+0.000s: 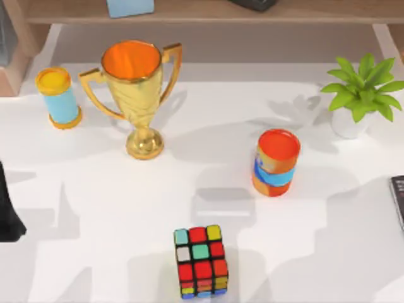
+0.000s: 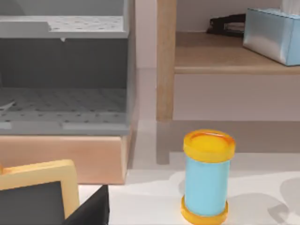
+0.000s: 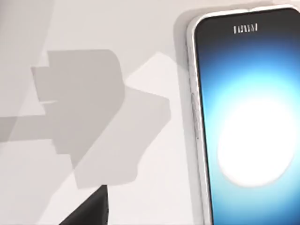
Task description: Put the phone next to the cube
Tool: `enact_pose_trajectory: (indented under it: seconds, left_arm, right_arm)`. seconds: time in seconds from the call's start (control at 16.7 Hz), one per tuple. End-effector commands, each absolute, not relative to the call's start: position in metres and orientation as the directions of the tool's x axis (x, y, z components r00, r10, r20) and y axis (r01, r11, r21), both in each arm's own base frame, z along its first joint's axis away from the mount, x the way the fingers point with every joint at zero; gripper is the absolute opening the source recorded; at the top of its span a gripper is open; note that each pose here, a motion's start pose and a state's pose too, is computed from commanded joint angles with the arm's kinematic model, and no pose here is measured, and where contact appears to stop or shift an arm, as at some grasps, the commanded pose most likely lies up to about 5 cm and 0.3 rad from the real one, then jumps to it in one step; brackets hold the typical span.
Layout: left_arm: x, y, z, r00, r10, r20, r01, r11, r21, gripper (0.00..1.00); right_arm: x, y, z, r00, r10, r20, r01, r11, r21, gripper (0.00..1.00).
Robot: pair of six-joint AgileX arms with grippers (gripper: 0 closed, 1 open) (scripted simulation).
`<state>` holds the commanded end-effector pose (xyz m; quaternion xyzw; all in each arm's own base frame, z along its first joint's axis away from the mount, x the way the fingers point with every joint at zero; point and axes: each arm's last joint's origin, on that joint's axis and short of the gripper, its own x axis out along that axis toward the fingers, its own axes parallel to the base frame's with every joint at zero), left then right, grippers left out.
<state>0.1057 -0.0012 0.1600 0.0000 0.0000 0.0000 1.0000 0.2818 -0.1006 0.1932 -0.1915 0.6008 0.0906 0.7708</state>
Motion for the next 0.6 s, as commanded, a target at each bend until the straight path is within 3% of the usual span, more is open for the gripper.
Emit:
enact_pose_trajectory:
  seconds: [0.3, 0.6]
  left_arm:
    - [0.106, -0.001, 0.16, 1.0, 0.0, 0.0, 0.0, 1.0, 0.0, 1.0]
    - [0.106, -0.001, 0.16, 1.0, 0.0, 0.0, 0.0, 1.0, 0.0, 1.0]
  right_arm:
    - [0.32, -0.14, 0.158, 0.06, -0.025, -0.998, -0.469, 0.882, -0.05, 1.0]
    - [0.331, -0.154, 0.143, 0.0, 0.0, -1.0, -0.493, 0.87, 0.001, 1.0]
